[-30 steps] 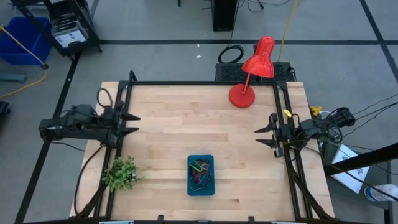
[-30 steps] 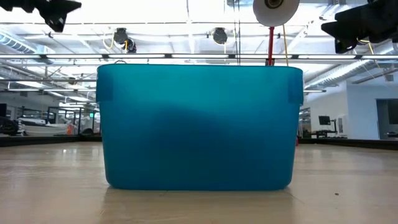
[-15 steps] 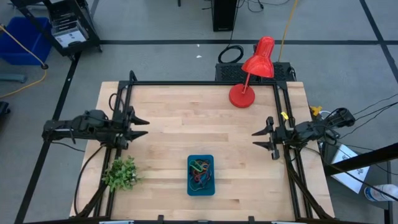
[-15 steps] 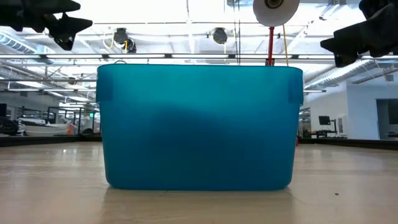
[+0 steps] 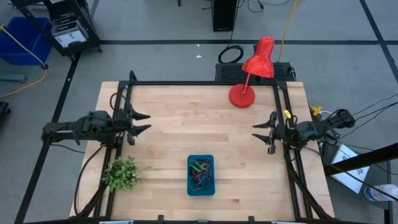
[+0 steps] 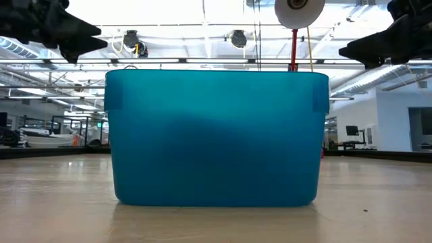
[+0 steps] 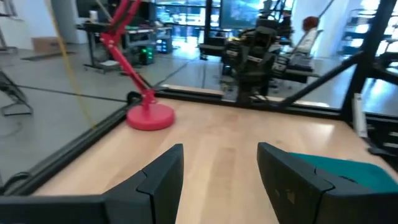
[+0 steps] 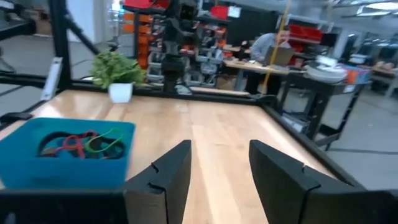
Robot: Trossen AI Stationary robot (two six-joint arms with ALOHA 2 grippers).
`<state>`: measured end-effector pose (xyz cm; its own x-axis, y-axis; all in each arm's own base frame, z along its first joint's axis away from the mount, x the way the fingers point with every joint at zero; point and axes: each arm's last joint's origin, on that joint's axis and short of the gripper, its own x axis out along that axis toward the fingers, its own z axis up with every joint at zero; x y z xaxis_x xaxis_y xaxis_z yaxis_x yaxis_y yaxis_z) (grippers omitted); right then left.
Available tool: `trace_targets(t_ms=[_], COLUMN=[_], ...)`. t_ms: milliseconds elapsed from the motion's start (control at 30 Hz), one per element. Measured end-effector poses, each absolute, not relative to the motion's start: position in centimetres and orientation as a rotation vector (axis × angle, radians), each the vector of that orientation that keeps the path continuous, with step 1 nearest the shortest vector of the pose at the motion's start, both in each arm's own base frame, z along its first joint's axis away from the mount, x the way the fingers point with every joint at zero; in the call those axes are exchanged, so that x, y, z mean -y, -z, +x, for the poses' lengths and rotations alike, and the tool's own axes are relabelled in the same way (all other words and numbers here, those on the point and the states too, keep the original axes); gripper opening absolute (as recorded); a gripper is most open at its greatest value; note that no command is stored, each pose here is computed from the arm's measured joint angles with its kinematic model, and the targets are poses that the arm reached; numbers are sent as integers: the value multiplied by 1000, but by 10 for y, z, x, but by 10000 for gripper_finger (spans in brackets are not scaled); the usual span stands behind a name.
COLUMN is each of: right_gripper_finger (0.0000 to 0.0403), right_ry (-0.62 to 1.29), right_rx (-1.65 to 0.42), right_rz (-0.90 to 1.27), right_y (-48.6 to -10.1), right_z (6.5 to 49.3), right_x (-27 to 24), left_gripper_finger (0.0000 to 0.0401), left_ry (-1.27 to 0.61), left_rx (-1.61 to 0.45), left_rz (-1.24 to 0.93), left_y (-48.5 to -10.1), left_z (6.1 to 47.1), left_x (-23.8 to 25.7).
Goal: Pick and place rubber bands into bin
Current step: Return to Home Position
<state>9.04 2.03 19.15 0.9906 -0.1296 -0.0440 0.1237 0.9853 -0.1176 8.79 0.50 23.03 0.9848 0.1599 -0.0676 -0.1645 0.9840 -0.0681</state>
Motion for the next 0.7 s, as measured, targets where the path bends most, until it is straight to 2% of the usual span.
trace_targets(t_ms=[233,467,700], right_gripper_finger=[155,155,155], right_ry=[225,312,288], right_rx=[-12,-75,-76], right_rz=[-148,-164,-162], right_y=[-195,-190,-189], right_z=[85,86,86], right_x=[-9,-1,4], left_gripper_finger=[212,212,212], left_ry=[-245,-287,-376], left_rx=[-62,-73,-71], left_rz=[-52,-48,-47], left_y=[-230,-229,-229], left_z=[87,86,84], left_x=[-13,-19,-27])
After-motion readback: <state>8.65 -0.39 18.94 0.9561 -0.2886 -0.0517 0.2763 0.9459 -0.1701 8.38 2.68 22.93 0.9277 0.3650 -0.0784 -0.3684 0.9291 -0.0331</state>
